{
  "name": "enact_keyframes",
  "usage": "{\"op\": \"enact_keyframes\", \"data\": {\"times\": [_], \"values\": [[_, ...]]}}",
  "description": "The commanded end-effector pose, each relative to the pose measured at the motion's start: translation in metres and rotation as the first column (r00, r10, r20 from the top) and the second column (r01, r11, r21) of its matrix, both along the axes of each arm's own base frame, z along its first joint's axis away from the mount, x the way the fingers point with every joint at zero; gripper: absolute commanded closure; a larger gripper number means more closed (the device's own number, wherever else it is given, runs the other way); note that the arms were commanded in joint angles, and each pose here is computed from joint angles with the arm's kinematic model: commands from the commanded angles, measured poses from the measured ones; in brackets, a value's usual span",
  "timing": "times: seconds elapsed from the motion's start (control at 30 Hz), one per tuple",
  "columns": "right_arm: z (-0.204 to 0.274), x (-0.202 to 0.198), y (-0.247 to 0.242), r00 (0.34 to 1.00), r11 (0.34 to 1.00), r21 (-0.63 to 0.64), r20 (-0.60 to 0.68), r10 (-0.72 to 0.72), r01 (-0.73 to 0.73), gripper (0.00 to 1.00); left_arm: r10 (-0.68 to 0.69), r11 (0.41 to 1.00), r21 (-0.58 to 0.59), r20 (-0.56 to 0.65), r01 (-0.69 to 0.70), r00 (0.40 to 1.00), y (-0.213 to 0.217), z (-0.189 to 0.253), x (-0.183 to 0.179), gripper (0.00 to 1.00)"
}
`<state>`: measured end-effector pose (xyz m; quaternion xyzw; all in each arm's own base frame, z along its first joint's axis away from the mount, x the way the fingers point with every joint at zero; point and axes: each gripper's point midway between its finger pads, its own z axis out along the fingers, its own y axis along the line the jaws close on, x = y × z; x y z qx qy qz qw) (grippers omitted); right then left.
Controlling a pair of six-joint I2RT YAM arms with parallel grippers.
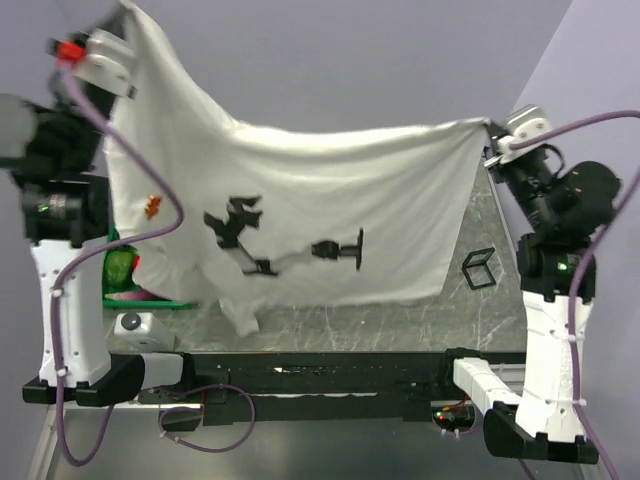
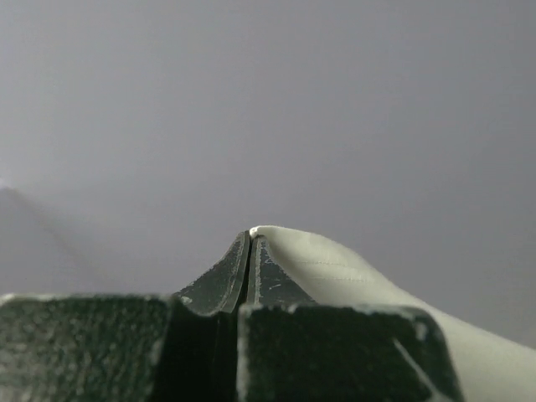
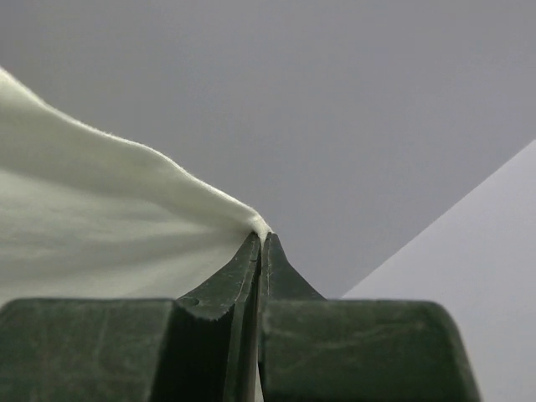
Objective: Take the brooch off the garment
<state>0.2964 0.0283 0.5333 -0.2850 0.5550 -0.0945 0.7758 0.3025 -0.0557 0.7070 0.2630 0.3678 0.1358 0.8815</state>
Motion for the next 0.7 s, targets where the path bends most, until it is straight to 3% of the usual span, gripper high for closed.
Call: {"op": "enact_keyframes", "data": {"times": [0.0,0.13,0.33,0.57,0.6,0.67], "values": [[-0.085,0.03,-0.015,0.979,0.998,-0.03,-0.192,-0.063,0.058,1.0,-0.064,0.995,0.054,-0.322,0.085,0.945,-0.022,-0.128,0.078,0.99],[-0.154,0.044,-0.012,0.937,0.999,0.003,-0.348,-0.032,0.036,1.0,-0.066,0.991,0.062,-0.531,0.117,0.845,-0.03,-0.245,0.129,0.99],[-0.229,0.097,-0.018,0.854,0.999,0.012,-0.519,-0.033,0.046,1.0,-0.035,0.984,0.103,-0.695,0.147,0.719,-0.036,-0.354,0.193,0.99],[-0.266,0.185,-0.031,0.793,0.997,-0.02,-0.604,-0.074,0.077,1.0,-0.013,0.984,0.098,-0.796,0.15,0.606,-0.039,-0.422,0.255,0.99],[-0.292,0.201,-0.039,0.758,0.992,-0.051,-0.641,-0.118,0.112,1.0,-0.004,0.985,0.1,-0.805,0.143,0.593,-0.038,-0.429,0.26,0.99],[-0.285,0.227,-0.045,0.771,0.984,-0.101,-0.611,-0.18,0.15,1.0,0.009,0.986,0.107,-0.808,0.131,0.589,-0.038,-0.437,0.276,0.99]]}}
